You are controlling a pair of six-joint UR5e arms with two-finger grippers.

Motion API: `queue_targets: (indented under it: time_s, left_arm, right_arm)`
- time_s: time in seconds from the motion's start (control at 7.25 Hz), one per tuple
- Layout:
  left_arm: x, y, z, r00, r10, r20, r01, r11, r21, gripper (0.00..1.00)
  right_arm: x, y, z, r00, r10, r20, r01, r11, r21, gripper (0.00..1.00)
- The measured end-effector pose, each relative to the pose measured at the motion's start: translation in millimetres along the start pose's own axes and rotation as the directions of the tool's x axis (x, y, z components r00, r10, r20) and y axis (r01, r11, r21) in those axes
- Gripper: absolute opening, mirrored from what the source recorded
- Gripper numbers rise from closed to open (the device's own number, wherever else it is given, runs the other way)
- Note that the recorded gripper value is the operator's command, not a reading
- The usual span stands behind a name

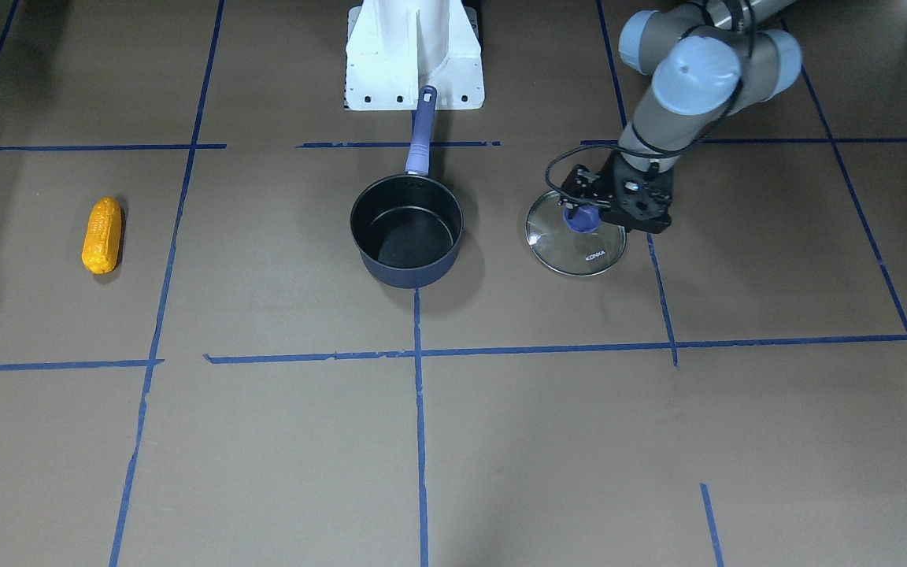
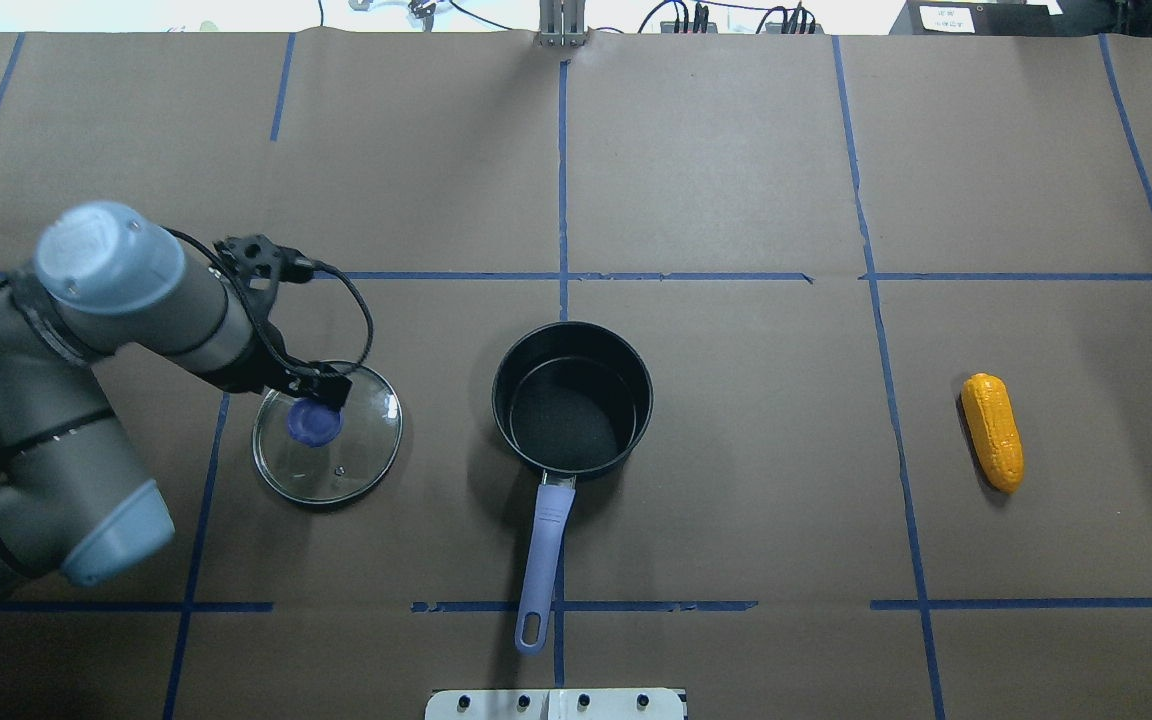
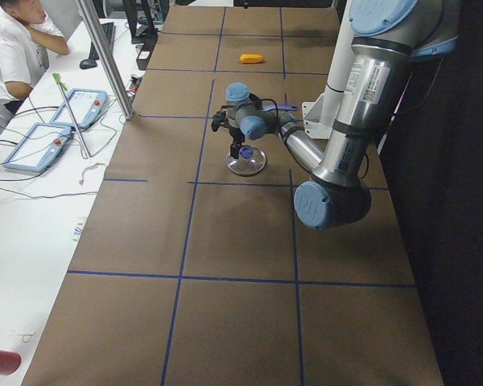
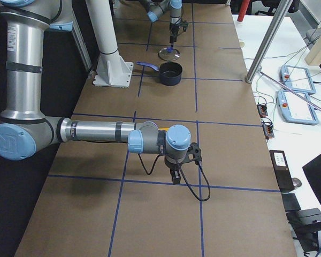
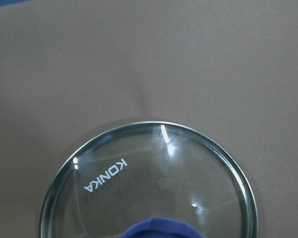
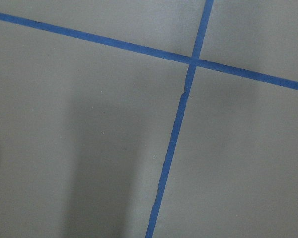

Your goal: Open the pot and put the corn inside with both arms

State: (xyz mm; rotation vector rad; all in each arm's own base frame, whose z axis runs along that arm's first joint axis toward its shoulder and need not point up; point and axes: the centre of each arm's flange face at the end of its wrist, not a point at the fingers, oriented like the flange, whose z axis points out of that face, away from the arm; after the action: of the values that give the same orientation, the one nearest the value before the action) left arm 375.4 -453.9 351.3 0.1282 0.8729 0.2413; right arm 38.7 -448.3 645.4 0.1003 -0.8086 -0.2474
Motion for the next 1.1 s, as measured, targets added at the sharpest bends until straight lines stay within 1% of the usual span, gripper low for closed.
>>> queue_targets:
  time_s: [0.14, 0.28, 0.41, 0.55, 0.69, 0.83, 0.97, 1.1]
  left_arm:
    - [-56, -11, -28, 0.998, 0.057, 0.019, -0.057, 0.998, -0.003, 1.00]
    - [-131, -14, -56, 0.992, 0.119, 0.048, -0.119, 0.993, -0.002, 1.00]
    - [-213, -13, -91, 0.985, 0.157, 0.073, -0.157, 0.988, -0.007, 1.00]
    - [-287, -4, -129, 0.984, 0.153, 0.093, -0.151, 0.988, -0.028, 1.00]
    - [-354, 17, -166, 0.989, 0.104, 0.109, -0.099, 0.994, -0.054, 1.00]
    - [-410, 46, -189, 0.993, 0.038, 0.112, -0.030, 0.997, -0.073, 1.00]
    - [-450, 79, -192, 0.995, 0.002, 0.104, 0.007, 0.996, -0.088, 1.00]
    - [-472, 105, -186, 0.996, 0.000, 0.094, 0.009, 0.995, -0.097, 1.00]
  right_arm:
    - [-7, -6, 0, 1.000, -0.029, -0.005, 0.029, 0.999, 0.014, 1.00]
    - [-13, -11, 0, 0.999, -0.044, -0.007, 0.044, 0.999, 0.025, 1.00]
    - [-23, -18, -1, 0.999, -0.039, -0.005, 0.039, 0.999, 0.032, 1.00]
    - [-44, -28, -5, 1.000, -0.021, 0.000, 0.021, 0.999, 0.043, 1.00]
    - [-71, -38, -8, 1.000, 0.005, 0.009, -0.006, 0.999, 0.048, 1.00]
    - [-103, -47, -8, 0.999, 0.035, 0.020, -0.036, 0.998, 0.047, 1.00]
    - [-139, -55, -4, 0.997, 0.075, 0.026, -0.077, 0.996, 0.040, 1.00]
    - [-178, -59, 9, 0.992, 0.125, 0.018, -0.126, 0.991, 0.041, 1.00]
